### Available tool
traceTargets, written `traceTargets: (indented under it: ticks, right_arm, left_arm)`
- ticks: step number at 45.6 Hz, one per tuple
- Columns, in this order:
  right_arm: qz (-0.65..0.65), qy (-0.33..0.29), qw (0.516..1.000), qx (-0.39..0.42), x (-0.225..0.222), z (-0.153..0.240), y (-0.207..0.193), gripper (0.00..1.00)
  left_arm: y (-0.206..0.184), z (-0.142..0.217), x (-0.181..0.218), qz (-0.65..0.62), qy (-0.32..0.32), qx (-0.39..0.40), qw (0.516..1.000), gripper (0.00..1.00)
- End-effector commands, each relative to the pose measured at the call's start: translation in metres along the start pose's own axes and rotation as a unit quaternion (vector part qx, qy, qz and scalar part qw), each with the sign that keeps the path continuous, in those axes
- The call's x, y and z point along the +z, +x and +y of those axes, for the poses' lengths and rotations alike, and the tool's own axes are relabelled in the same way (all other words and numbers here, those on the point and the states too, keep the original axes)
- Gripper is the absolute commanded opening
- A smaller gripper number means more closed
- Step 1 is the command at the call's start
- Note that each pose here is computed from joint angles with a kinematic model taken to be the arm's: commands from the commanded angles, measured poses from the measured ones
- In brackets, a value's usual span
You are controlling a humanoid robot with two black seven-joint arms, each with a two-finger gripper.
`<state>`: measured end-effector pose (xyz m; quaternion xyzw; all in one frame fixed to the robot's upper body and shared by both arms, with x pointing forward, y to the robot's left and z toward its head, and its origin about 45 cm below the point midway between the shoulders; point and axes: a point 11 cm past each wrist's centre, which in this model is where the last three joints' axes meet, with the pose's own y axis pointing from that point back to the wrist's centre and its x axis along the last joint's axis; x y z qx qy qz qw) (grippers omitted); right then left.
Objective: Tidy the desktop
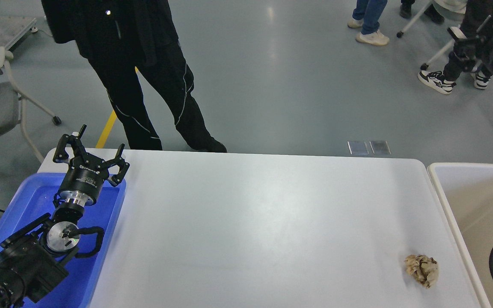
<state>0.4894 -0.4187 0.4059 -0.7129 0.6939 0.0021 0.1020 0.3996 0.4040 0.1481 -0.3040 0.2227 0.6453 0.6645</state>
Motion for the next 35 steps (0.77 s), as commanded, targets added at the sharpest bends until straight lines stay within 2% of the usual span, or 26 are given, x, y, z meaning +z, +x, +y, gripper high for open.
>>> traceTargets:
  ticks: [1, 12, 29, 35]
  right_arm:
    - [-0.056, 0.024, 0.998, 0.014, 0.047, 0.028, 0.011, 1.0]
    - [-0.093, 0.029, 0.995, 0.036, 0.12, 0.061, 0.007, 1.0]
    - [-0.085, -0.031, 0.993, 0.076, 0.17, 0.088, 0.031, 1.0]
    - [-0.086, -0.034, 0.993, 0.078, 0.173, 0.091, 0.031, 1.0]
  left_arm:
    - [0.0, 0.0, 0.0, 0.0, 0.0, 0.0, 1.0, 1.0]
    - [0.0, 0.0, 0.0, 0.0, 0.0, 0.0, 1.0, 1.0]
    - [0.0, 0.0, 0.0, 0.0, 0.0, 0.0, 1.0, 1.0]
    - [0.0, 0.0, 0.0, 0.0, 0.0, 0.0, 1.0, 1.0]
